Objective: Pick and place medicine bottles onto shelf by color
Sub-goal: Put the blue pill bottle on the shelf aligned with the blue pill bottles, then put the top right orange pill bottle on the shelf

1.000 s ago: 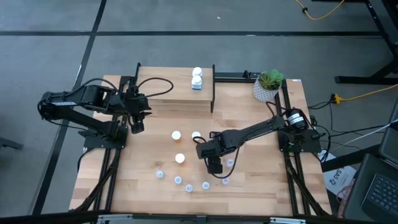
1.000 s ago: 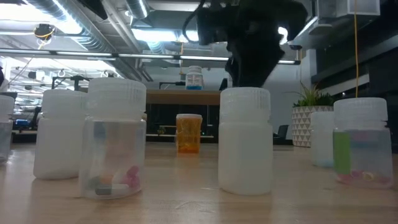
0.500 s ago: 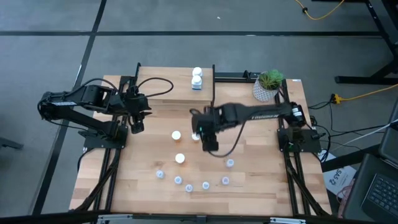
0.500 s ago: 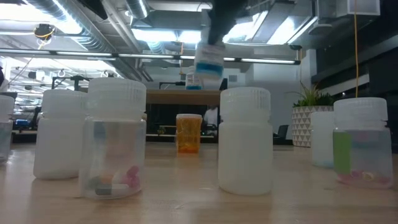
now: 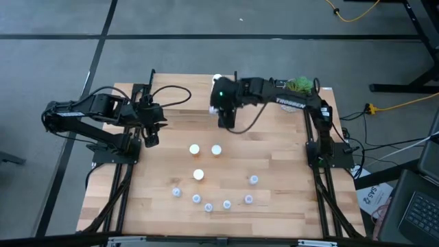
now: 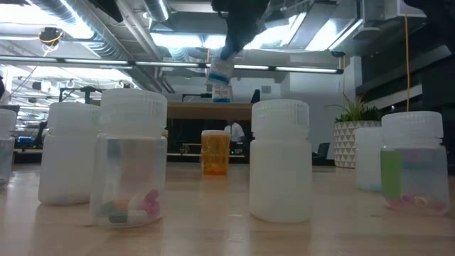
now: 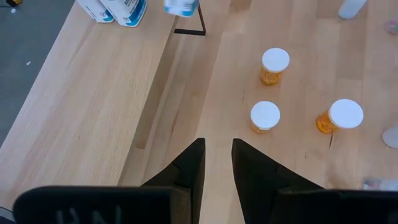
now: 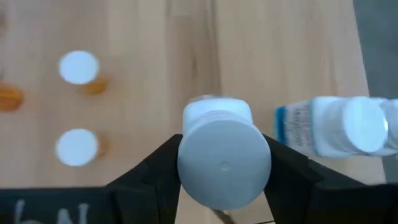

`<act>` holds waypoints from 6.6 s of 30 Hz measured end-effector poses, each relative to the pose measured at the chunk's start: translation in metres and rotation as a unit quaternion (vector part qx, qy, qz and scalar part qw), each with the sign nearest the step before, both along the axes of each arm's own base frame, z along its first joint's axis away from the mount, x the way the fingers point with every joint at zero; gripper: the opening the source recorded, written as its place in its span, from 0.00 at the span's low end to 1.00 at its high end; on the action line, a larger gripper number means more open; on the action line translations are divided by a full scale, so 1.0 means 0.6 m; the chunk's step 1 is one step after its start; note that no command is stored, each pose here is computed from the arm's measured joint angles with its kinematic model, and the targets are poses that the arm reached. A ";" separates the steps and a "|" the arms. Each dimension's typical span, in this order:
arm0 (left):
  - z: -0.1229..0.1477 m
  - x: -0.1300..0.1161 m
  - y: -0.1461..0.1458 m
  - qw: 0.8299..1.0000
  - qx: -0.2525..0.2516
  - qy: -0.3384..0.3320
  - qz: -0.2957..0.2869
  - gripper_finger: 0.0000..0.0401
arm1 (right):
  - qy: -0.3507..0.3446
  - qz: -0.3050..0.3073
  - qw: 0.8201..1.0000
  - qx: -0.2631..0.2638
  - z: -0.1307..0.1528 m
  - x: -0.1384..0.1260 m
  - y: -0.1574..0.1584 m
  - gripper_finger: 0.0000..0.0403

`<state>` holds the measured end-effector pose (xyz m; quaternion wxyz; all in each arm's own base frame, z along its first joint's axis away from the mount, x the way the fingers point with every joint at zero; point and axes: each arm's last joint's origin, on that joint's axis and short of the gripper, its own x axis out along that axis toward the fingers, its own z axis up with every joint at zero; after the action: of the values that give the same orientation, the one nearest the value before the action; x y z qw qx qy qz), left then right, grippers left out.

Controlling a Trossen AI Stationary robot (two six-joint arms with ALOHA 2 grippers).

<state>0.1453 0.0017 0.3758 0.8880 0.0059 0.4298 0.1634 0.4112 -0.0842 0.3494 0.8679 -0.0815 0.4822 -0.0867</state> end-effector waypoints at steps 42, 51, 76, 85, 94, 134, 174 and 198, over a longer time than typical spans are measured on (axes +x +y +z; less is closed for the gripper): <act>0.000 0.000 0.000 1.000 0.000 0.002 0.000 0.18 | 0.012 -0.040 0.999 -0.034 -0.022 -0.005 -0.090 0.65; 0.000 0.000 0.000 1.000 0.000 0.002 0.000 0.18 | 0.001 -0.037 0.999 -0.039 0.000 -0.007 -0.083 0.65; 0.000 0.000 0.000 1.000 0.000 0.002 0.000 0.18 | 0.048 -0.005 0.998 0.032 -0.053 0.005 -0.017 0.65; 0.000 0.000 0.000 1.000 0.000 0.002 0.000 0.18 | 0.052 -0.035 0.998 -0.008 -0.051 0.003 -0.032 0.65; 0.000 0.000 0.000 1.000 0.000 0.002 0.000 0.18 | 0.064 -0.043 0.997 0.003 -0.053 -0.002 -0.031 0.65; 0.000 0.000 0.000 1.000 -0.001 0.001 0.001 0.18 | 0.050 -0.046 0.998 -0.002 -0.051 -0.001 -0.046 0.65; 0.001 0.002 0.000 1.000 -0.017 -0.015 0.019 0.18 | -0.140 -0.090 0.955 0.246 -0.088 -0.347 0.268 0.65; -0.071 0.193 -0.022 0.991 -0.063 -0.001 -0.118 0.34 | -0.144 -0.053 0.949 0.277 -0.168 -0.337 0.279 0.65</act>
<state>0.2612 -0.0112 0.3332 0.9000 -0.0001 0.4348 0.0302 0.2093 0.0831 0.2487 0.9107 0.2009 0.3609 -0.0060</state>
